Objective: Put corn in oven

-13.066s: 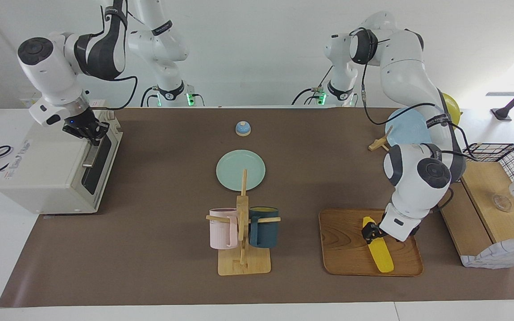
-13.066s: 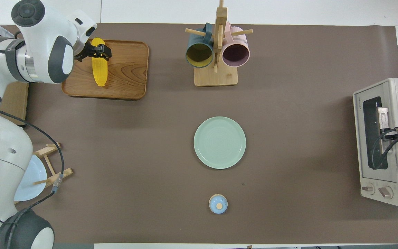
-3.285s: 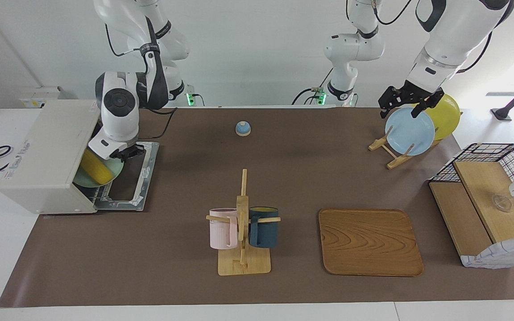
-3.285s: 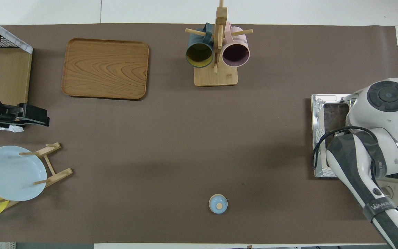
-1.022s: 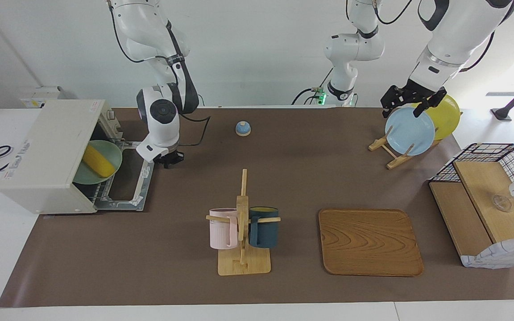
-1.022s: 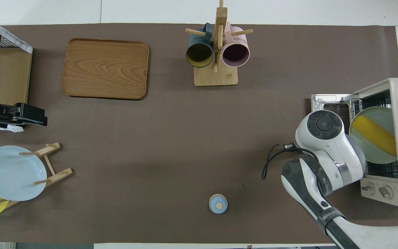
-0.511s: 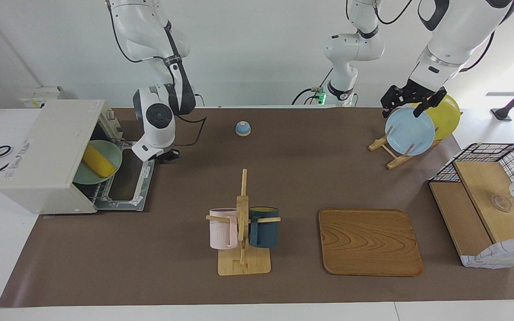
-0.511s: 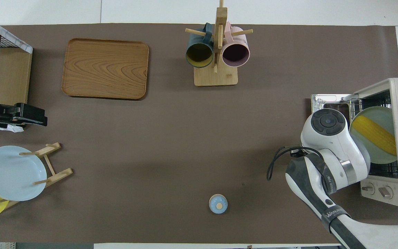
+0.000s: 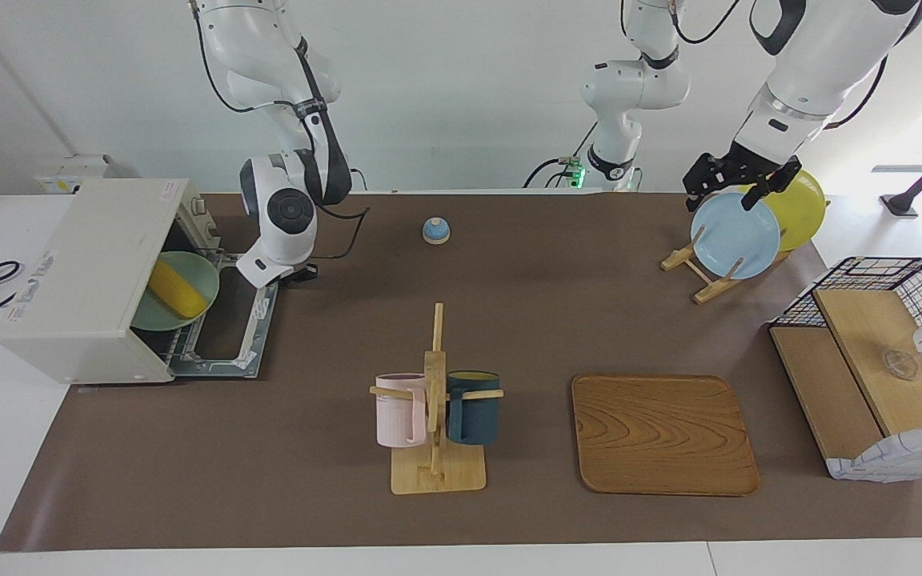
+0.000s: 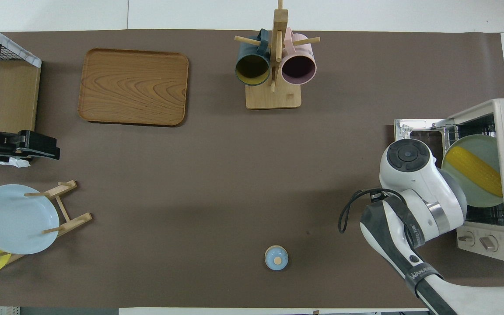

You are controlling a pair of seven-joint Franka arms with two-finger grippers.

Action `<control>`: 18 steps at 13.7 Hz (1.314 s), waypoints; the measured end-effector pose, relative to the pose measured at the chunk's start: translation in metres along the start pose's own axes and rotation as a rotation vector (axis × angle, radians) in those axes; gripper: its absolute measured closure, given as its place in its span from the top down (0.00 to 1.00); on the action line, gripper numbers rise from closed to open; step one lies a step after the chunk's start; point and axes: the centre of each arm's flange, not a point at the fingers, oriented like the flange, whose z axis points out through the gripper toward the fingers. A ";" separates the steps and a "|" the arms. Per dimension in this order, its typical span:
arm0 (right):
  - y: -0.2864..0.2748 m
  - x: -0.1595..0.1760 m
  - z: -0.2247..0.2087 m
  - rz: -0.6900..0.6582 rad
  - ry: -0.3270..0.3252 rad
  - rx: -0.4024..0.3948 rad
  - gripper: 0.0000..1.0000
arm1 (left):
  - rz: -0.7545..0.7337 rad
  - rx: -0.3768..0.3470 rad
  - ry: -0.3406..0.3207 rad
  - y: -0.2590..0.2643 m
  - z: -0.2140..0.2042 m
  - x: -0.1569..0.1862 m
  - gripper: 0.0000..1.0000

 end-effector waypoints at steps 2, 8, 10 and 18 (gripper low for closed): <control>-0.002 0.000 -0.006 -0.012 -0.007 -0.031 0.01 | 0.000 0.000 0.000 0.000 0.000 0.000 1.00; 0.034 -0.001 -0.073 -0.036 -0.086 -0.127 0.01 | 0.000 0.000 0.000 0.000 0.000 0.000 1.00; 0.055 -0.006 -0.087 -0.067 -0.104 -0.125 0.01 | 0.000 0.000 0.000 0.000 0.000 0.000 1.00; 0.176 -0.028 -0.095 -0.154 -0.121 -0.086 0.01 | 0.000 0.000 0.000 0.000 0.000 0.000 1.00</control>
